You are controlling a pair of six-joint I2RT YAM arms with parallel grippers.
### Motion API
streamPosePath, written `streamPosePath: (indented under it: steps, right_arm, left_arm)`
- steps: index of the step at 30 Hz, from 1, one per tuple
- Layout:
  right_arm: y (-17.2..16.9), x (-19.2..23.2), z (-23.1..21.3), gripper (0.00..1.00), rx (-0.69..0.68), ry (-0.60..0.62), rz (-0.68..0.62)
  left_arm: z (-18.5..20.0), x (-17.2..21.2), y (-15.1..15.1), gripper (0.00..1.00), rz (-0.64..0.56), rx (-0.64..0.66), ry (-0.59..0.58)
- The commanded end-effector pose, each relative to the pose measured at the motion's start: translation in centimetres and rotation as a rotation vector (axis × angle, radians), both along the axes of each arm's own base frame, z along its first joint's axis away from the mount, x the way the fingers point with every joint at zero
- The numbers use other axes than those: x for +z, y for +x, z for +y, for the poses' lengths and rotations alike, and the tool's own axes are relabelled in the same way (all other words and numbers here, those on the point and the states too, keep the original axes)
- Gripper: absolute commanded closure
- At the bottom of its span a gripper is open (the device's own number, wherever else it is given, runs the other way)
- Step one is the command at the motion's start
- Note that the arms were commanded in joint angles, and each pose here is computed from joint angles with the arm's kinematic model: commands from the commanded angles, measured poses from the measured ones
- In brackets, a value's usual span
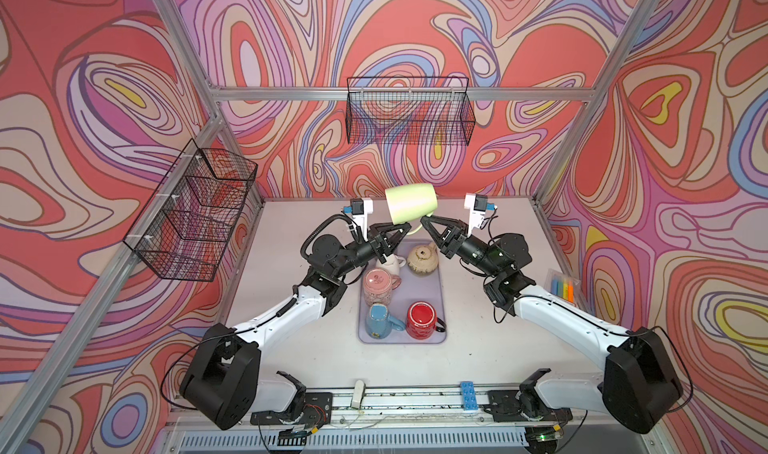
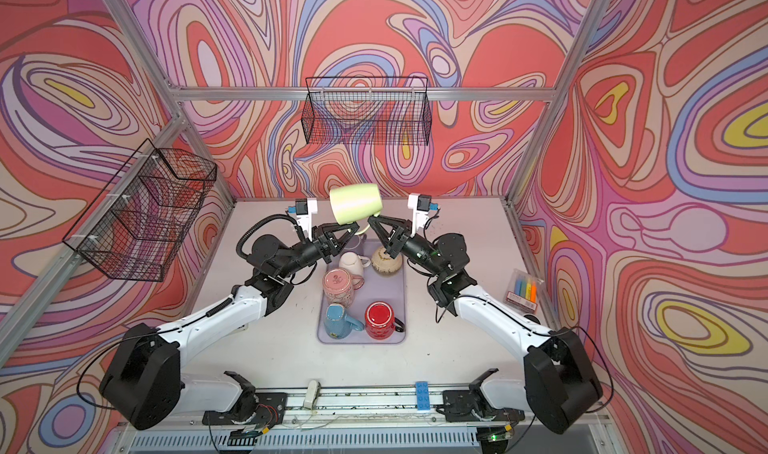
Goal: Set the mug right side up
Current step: 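Grasp the green mug's rim with the left gripper while the right gripper holds it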
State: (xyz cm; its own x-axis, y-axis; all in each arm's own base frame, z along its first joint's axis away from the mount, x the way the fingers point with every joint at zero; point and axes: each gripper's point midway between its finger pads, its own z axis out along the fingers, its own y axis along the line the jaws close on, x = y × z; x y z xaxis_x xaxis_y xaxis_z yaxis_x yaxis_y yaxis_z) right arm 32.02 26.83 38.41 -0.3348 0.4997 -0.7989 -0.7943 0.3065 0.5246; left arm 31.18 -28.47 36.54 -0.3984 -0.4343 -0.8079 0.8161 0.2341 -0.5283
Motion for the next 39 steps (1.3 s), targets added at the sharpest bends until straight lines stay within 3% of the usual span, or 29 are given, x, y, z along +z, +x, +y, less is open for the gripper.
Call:
streamPosePath:
  steps: [1, 15, 27, 39]
  right_arm:
    - [1.0, -0.9, -0.1, 0.82, -0.06, -0.026, -0.018]
    - [2.3, -3.1, 0.1, 0.64, -0.087, -0.051, 0.034]
    - [2.4, -3.6, 0.0, 0.61, -0.095, -0.056, 0.043]
    - [2.0, -4.1, -0.2, 0.62, -0.1, -0.103, 0.062]
  left_arm:
    - [1.1, 3.1, -0.8, 1.0, -0.087, 0.019, -0.056]
    - [1.9, 3.4, -0.8, 1.0, -0.095, 0.054, -0.027]
    - [3.0, 2.6, -0.6, 1.0, -0.077, 0.114, 0.029]
    - [4.1, 1.0, 0.2, 1.0, -0.028, 0.194, 0.191]
